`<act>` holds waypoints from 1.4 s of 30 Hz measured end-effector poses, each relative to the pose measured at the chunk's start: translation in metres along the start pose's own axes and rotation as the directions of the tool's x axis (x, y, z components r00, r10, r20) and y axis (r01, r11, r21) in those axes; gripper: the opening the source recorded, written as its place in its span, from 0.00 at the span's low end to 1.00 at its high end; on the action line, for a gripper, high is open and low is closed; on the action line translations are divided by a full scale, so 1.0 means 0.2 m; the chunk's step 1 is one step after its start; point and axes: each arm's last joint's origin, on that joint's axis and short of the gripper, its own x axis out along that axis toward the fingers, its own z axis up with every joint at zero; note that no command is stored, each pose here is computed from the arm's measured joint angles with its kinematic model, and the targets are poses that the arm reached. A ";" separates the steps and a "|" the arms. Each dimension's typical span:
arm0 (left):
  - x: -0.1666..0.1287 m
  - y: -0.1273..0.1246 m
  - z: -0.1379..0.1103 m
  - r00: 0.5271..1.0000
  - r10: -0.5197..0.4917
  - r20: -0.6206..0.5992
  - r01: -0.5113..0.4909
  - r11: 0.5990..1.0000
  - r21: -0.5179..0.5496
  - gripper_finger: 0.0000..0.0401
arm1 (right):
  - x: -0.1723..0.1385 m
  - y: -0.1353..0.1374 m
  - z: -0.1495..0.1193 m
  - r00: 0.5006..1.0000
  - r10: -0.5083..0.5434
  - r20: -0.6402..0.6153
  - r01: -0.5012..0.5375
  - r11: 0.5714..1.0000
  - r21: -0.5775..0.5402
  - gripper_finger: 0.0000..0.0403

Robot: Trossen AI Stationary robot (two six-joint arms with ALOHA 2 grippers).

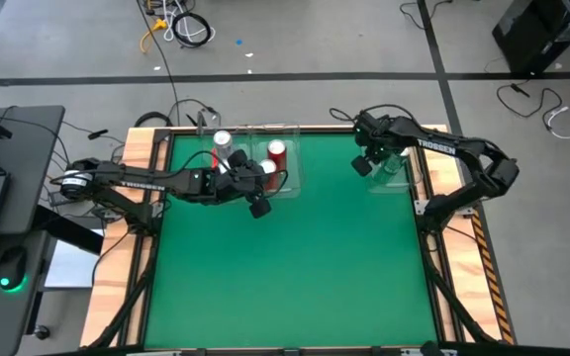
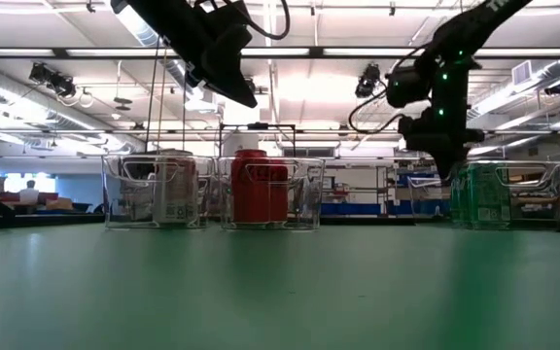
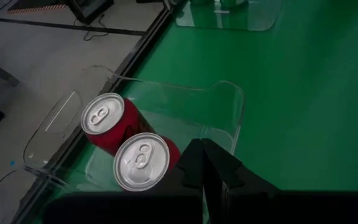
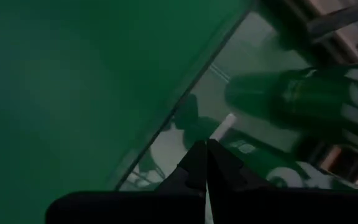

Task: Sort soda cans
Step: Adjust the transparent bins

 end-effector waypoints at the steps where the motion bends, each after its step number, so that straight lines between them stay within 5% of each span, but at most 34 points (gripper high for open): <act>1: 0.00 0.00 0.00 1.000 0.000 0.000 0.000 1.000 0.000 0.00 | 0.02 0.01 0.00 1.000 0.019 -0.004 -0.019 1.000 -0.001 0.00; 14: -0.01 -0.01 0.00 1.000 -0.006 -0.006 0.006 1.000 0.005 0.00 | 0.07 0.12 0.04 0.970 0.241 0.031 -0.240 0.970 -0.038 0.00; 42: -0.01 -0.01 -0.02 1.000 -0.005 -0.026 0.005 1.000 0.000 0.00 | -0.02 0.41 0.04 0.908 0.384 0.168 -0.334 0.904 -0.265 0.00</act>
